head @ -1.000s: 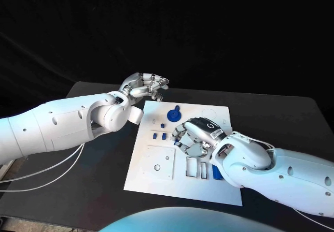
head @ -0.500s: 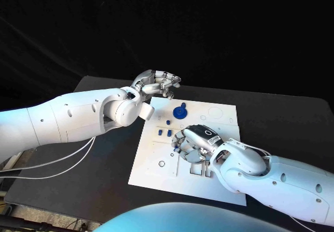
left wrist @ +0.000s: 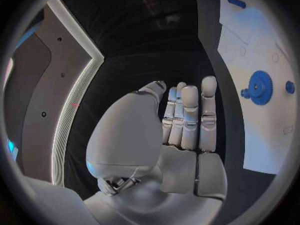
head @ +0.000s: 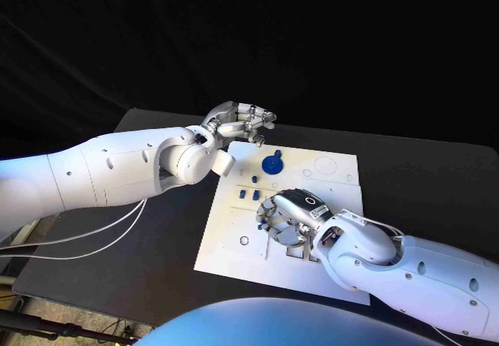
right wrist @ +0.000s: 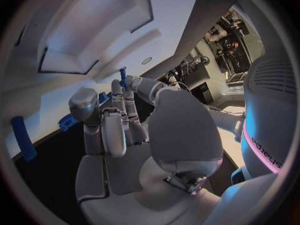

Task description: Assemble the parts on the task board

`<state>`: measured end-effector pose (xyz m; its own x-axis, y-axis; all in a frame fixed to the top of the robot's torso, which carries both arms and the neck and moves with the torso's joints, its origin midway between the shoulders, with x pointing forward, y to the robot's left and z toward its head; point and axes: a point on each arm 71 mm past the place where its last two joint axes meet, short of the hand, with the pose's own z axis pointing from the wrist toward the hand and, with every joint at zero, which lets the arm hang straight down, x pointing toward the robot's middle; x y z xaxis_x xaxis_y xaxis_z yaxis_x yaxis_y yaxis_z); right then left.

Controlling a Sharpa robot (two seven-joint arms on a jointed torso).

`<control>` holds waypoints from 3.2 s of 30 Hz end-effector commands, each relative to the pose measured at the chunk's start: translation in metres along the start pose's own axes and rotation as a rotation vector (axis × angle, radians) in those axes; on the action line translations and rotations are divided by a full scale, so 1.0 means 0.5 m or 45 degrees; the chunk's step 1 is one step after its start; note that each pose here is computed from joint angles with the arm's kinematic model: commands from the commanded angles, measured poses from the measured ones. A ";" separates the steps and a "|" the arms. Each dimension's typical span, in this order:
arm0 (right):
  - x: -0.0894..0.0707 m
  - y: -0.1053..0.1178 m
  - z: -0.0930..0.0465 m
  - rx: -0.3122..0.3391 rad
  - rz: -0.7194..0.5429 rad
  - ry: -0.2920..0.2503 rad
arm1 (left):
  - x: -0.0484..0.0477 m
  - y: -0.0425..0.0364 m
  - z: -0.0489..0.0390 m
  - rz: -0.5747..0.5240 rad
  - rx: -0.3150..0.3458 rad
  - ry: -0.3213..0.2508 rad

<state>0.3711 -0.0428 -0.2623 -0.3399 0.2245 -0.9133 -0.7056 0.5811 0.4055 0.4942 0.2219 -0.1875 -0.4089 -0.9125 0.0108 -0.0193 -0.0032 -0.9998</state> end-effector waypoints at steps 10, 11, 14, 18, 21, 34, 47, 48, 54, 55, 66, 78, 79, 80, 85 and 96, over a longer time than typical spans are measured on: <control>0.007 0.001 0.004 -0.003 -0.032 0.025 | 0.010 -0.001 0.002 -0.004 -0.005 0.047; 0.008 0.001 0.005 -0.003 -0.034 0.030 | 0.010 -0.001 0.002 -0.005 -0.005 0.048; 0.011 0.003 0.006 -0.006 -0.038 0.051 | 0.011 -0.001 0.002 -0.005 -0.007 0.051; 0.016 0.008 0.008 -0.017 -0.042 0.081 | 0.011 -0.001 0.002 -0.004 -0.009 0.052; 0.020 0.012 0.008 -0.026 -0.045 0.105 | 0.010 -0.001 0.002 -0.003 -0.011 0.052; 0.020 0.012 0.007 -0.026 -0.053 0.104 | 0.010 0.000 0.002 -0.005 -0.018 0.059; -0.012 -0.003 -0.024 0.005 -0.051 0.000 | 0.009 0.001 0.001 -0.004 -0.026 0.070; -0.021 -0.006 -0.029 0.011 -0.049 -0.006 | 0.009 0.001 0.001 -0.003 -0.026 0.070; -0.095 -0.043 -0.067 0.100 -0.051 -0.019 | 0.005 0.002 -0.001 -0.001 -0.029 0.072; -0.109 -0.052 -0.074 0.122 -0.056 -0.016 | 0.005 0.002 -0.001 -0.001 -0.029 0.073; -0.181 -0.157 -0.125 0.326 -0.120 0.091 | 0.004 0.002 -0.002 0.001 -0.026 0.081; -0.166 -0.171 -0.118 0.337 -0.135 0.150 | 0.002 0.002 -0.003 0.013 -0.029 0.092; -0.165 -0.171 -0.118 0.336 -0.132 0.151 | 0.002 0.002 -0.003 0.013 -0.029 0.092; -0.164 -0.170 -0.116 0.335 -0.127 0.151 | 0.002 0.002 -0.003 0.015 -0.030 0.092; -0.159 -0.165 -0.109 0.323 -0.110 0.141 | 0.002 0.002 -0.003 0.018 -0.030 0.094; -0.151 -0.157 -0.100 0.303 -0.098 0.139 | 0.002 0.002 -0.004 0.019 -0.031 0.096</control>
<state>0.4220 -0.1460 -0.2217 -0.3555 0.1012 -0.9292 -0.5646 0.7690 0.2997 0.4927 0.2244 -0.1898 -0.4581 -0.8889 -0.0034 -0.0403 0.0246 -0.9989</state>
